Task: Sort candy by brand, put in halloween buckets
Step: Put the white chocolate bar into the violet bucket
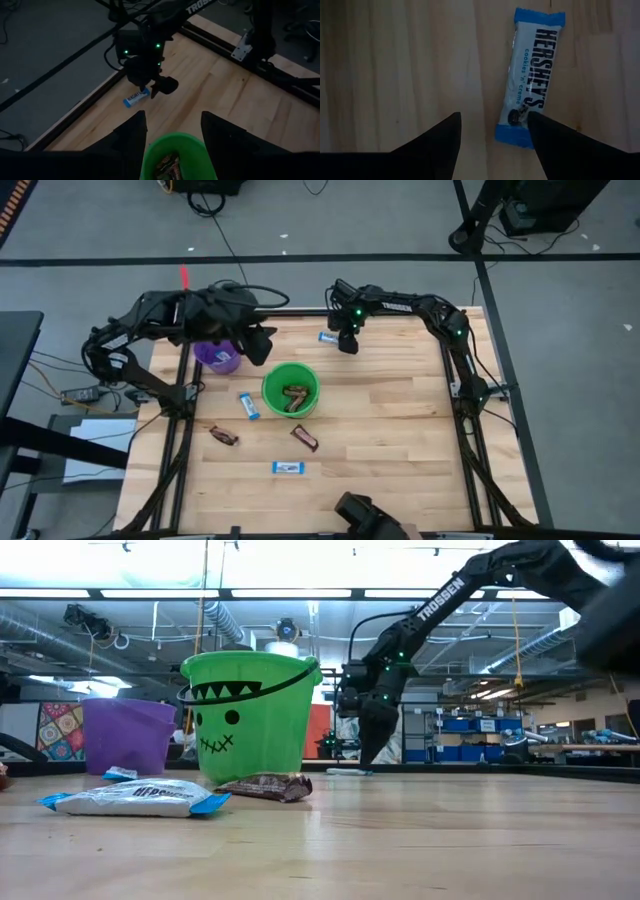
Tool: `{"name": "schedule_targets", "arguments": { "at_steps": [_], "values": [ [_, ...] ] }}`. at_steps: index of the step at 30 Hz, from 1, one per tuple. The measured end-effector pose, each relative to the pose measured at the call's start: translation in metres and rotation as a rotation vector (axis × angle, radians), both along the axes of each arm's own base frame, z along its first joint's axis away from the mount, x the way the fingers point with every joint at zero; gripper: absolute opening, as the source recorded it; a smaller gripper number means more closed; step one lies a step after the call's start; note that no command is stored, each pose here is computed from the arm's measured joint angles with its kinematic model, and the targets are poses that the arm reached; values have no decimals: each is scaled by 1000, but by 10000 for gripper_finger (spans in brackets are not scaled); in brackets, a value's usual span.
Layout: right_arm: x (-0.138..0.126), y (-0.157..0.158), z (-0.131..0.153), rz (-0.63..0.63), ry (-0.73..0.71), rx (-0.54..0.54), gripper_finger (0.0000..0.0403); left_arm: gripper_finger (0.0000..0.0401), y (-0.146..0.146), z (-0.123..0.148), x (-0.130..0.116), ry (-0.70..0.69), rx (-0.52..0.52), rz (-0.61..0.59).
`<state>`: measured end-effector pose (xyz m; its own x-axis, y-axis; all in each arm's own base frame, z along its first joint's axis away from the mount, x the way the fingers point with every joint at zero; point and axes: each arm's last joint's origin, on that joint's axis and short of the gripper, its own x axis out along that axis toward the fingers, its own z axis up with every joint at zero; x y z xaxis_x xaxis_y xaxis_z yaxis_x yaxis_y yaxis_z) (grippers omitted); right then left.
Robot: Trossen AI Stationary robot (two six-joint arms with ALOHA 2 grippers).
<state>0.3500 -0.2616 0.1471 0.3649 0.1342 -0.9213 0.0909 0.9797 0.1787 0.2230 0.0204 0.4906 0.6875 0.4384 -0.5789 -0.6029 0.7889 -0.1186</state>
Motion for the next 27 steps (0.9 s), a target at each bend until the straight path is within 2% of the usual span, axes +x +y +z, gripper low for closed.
{"name": "schedule_targets", "arguments": {
  "at_steps": [3,8,16,20,24,27],
  "values": [
    [-2,1,12,-13,9,-4,244,193,-1,0,0,-1,2,1],
    [4,-4,42,-13,-91,-74,244,193,-1,0,0,0,13,12],
    [9,-15,31,-32,-151,-82,240,193,-1,0,-1,-2,10,13],
    [7,-21,16,-58,-127,-44,236,193,-2,0,-1,-6,4,16],
    [4,-22,1,-83,-95,44,236,193,-4,0,0,-10,-2,8],
    [4,-19,1,-80,-88,58,236,193,-4,0,0,-12,-5,9]
  ]
}}
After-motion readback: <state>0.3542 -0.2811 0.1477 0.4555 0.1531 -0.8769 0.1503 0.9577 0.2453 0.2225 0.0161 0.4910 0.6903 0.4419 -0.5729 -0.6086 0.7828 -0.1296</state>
